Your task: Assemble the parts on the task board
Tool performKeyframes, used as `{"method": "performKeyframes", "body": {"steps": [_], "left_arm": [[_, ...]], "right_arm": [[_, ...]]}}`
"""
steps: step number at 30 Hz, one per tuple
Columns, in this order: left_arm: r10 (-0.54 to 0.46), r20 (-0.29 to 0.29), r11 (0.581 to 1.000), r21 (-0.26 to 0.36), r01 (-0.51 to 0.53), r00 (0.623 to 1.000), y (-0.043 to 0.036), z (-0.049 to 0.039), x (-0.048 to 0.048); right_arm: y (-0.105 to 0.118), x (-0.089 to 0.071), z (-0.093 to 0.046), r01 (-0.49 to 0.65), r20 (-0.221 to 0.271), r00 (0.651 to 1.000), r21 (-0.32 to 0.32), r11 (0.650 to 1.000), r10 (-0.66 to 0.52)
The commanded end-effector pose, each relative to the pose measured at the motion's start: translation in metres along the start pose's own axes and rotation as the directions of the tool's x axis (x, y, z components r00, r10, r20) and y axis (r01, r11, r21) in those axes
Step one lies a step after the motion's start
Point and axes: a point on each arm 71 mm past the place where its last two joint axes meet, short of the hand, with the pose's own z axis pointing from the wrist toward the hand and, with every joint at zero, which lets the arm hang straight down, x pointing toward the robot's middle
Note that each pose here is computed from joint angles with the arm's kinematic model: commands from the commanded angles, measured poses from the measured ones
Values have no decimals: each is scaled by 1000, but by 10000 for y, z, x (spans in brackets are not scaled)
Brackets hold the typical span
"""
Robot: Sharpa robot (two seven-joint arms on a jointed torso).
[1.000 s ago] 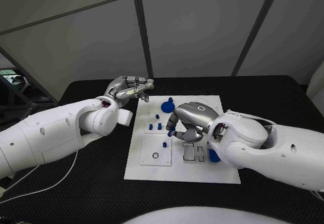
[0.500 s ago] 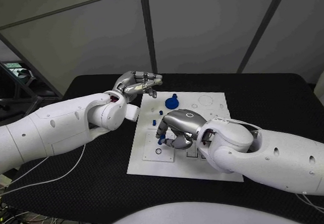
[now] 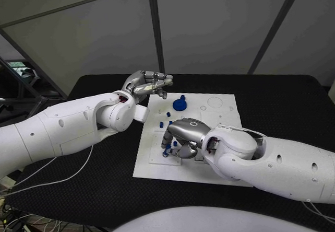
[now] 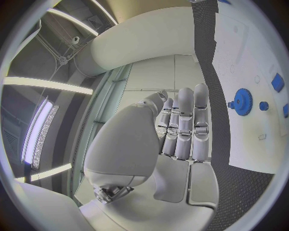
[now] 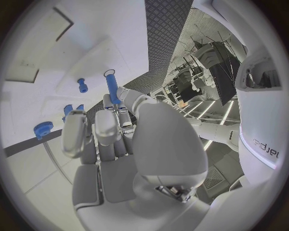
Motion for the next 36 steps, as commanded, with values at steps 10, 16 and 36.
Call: {"method": "performKeyframes", "body": {"steps": [10,16,36], "left_arm": [[-6,-12,1000,3,6,1000,-12,8,9],[-6,-12,1000,2,6,1000,-12,8,9],[-6,-13,1000,-1,6,1000,-11,3,3]], "right_arm": [[-11,51,22,3,-28,1000,-10,1000,-3],[-27,66,42,5,-35,999,-2,1000,-5],[16,100,66,-11,-9,1000,-14,1000,11]]}}
